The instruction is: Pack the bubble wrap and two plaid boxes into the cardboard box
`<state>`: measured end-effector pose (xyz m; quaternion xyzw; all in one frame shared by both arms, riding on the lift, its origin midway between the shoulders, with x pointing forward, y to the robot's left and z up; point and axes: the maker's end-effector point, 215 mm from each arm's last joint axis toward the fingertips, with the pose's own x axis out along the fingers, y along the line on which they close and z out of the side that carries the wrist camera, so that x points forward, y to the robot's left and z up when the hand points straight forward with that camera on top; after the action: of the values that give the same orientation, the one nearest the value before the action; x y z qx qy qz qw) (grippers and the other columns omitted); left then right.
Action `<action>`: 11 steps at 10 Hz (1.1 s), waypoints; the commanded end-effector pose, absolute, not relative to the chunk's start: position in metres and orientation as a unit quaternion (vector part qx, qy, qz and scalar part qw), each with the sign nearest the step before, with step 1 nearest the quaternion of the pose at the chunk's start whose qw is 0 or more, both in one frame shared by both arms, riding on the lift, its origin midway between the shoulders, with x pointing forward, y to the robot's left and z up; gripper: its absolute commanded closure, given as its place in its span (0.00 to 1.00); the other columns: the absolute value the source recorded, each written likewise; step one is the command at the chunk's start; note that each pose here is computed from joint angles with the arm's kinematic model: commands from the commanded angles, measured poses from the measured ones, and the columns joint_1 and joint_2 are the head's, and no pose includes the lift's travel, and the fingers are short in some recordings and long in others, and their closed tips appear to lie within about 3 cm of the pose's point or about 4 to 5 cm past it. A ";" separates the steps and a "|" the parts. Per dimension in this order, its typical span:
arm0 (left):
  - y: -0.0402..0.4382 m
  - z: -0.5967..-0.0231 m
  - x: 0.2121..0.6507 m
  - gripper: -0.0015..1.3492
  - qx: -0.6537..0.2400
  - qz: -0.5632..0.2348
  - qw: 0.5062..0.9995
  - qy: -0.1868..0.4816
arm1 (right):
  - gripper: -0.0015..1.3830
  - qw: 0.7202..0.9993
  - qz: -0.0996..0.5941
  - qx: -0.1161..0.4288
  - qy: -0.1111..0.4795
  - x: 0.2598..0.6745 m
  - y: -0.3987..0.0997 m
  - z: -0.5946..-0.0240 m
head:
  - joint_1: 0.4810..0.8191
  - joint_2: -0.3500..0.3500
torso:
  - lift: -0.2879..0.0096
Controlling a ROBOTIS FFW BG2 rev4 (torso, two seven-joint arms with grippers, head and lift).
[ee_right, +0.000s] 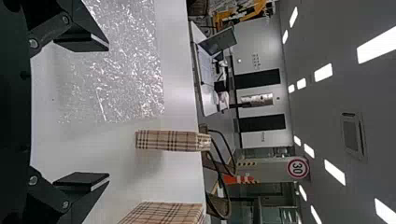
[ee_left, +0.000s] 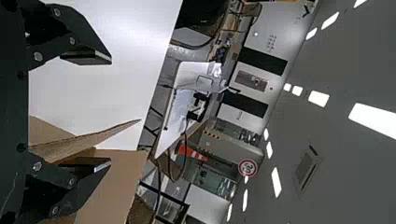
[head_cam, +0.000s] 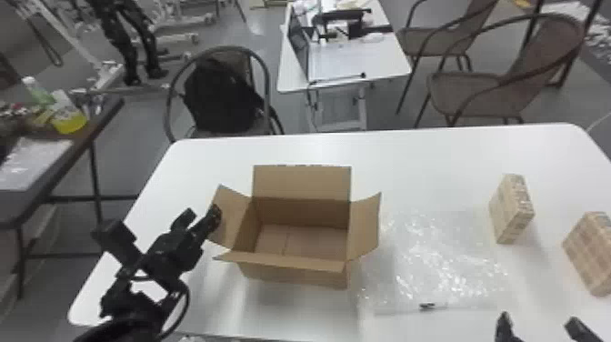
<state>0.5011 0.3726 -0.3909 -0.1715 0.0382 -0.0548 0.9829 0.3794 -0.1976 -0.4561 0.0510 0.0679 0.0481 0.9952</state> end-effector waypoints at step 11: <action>0.383 -0.386 0.495 0.90 -0.135 -0.049 0.988 0.052 | 0.21 0.988 0.070 0.086 0.108 0.411 -0.168 -0.439 | 0.63 0.83 | 0.68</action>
<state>0.4961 0.3803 -0.3867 -0.1386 0.0525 -0.0519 0.9876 0.4038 -0.1751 -0.4434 0.0789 0.0994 0.0632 0.9899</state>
